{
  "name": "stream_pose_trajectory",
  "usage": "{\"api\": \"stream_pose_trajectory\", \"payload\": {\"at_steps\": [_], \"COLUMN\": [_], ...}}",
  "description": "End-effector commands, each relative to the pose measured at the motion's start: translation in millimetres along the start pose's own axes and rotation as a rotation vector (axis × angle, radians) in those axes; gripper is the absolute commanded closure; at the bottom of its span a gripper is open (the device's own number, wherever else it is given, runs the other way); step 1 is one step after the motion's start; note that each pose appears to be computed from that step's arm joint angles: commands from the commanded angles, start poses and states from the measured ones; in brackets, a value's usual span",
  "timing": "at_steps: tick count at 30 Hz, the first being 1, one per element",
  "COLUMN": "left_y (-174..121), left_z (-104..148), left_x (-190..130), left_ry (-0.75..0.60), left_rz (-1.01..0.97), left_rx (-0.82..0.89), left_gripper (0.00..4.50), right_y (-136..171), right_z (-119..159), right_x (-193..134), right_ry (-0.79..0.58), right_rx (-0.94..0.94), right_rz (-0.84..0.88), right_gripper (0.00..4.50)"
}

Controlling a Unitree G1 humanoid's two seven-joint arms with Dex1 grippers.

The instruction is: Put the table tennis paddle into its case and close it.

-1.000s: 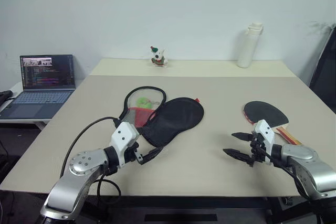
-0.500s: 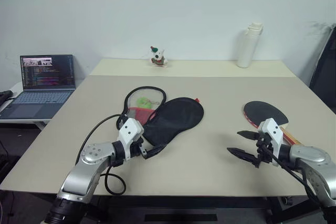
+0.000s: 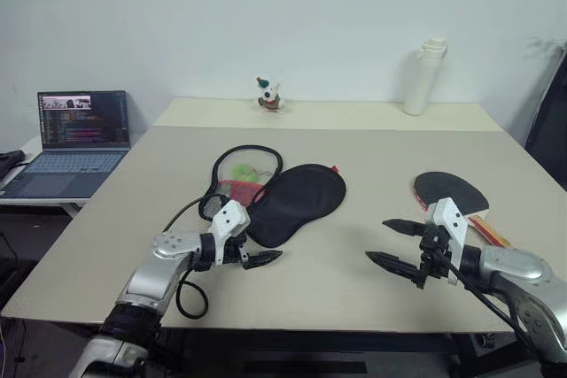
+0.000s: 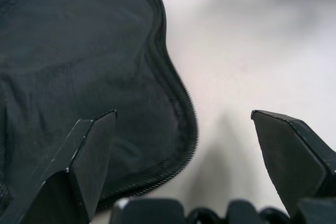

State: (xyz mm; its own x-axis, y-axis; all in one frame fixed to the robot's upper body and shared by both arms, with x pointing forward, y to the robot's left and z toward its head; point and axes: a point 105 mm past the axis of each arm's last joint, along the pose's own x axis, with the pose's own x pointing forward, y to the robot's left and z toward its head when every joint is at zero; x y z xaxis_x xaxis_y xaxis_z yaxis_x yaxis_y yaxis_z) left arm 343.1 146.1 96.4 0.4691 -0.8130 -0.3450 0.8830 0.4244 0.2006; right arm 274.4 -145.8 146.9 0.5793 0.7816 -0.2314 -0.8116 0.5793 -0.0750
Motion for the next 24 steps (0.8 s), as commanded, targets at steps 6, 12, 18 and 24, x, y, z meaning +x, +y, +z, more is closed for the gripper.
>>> {"api": "stream_pose_trajectory", "payload": {"at_steps": [6,12,18,24], "left_y": [-1.6,-14.4,-31.4,-31.2], "left_z": [-8.3,-15.8,-14.4,-7.0], "left_x": [4.1,-0.4,2.2,7.5], "left_ry": [0.049,0.054,0.027,-0.008], "left_rz": [-0.065,-0.117,-0.144,-0.083], "left_rx": [0.077,0.02,-0.045,-0.071], "left_gripper": [0.0,0.63,2.76,4.48], "right_y": [4.8,5.5,1.5,-2.5], "right_z": [12.5,12.4,13.9,15.7], "right_x": [1.8,2.5,2.0,1.3], "right_ry": [-0.055,-0.061,-0.064,-0.064], "right_rx": [-0.029,-0.024,-0.026,-0.035], "right_rz": [-0.019,-0.027,-0.037,-0.045], "right_gripper": [0.03,0.0,0.0,0.0]}}
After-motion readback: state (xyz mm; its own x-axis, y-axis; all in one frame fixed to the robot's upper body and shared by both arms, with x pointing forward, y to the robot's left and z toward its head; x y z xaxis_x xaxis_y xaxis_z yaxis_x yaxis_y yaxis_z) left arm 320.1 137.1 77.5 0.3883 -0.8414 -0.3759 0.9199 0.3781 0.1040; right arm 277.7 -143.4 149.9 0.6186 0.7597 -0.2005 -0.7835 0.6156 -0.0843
